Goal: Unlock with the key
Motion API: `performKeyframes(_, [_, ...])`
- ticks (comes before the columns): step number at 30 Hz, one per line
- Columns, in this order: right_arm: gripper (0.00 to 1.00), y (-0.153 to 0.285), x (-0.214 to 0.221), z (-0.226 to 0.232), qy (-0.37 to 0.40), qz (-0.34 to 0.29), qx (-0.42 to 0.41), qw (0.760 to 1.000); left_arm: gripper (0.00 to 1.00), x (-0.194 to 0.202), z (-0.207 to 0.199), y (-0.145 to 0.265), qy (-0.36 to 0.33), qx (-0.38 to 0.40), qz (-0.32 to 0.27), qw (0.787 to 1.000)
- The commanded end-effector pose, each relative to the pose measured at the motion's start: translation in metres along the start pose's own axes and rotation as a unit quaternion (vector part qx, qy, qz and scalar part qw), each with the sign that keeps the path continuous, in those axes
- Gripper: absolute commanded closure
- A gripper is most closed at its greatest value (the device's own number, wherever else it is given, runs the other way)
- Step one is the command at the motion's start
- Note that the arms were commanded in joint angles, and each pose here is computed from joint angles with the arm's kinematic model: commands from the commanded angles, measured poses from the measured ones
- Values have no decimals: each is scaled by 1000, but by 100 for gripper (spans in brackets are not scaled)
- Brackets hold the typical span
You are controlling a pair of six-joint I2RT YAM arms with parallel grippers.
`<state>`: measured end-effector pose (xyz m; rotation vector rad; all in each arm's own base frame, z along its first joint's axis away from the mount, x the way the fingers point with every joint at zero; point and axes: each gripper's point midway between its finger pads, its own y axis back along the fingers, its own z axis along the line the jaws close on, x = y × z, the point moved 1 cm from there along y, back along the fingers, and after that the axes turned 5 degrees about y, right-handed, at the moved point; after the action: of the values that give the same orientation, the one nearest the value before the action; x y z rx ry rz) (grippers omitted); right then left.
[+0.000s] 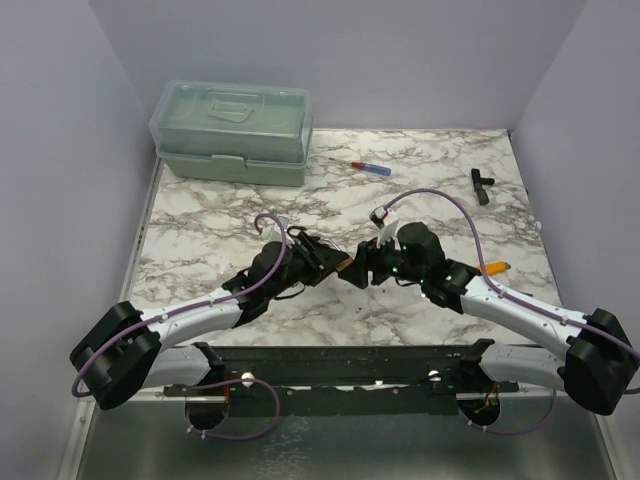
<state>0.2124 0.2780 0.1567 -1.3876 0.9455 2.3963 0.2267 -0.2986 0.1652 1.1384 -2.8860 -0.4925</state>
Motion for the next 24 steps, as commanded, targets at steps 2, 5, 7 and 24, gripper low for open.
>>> performKeyframes(2, [84, 0, -36, 20, 4, -61, -41, 997, 53, 7, -24, -6, 16, 39, 27, 999])
performKeyframes(5, [85, 0, -38, 20, -1, -68, -40, 997, 59, 8, -25, -8, 21, 42, 31, 998])
performKeyframes(7, [85, -1, -38, 20, -8, -70, -39, 997, 64, 10, -25, -9, 22, 43, 34, 998])
performKeyframes(24, [30, 8, -35, 17, -27, -65, -25, 997, 100, -9, -22, 1, -21, 50, 20, 998])
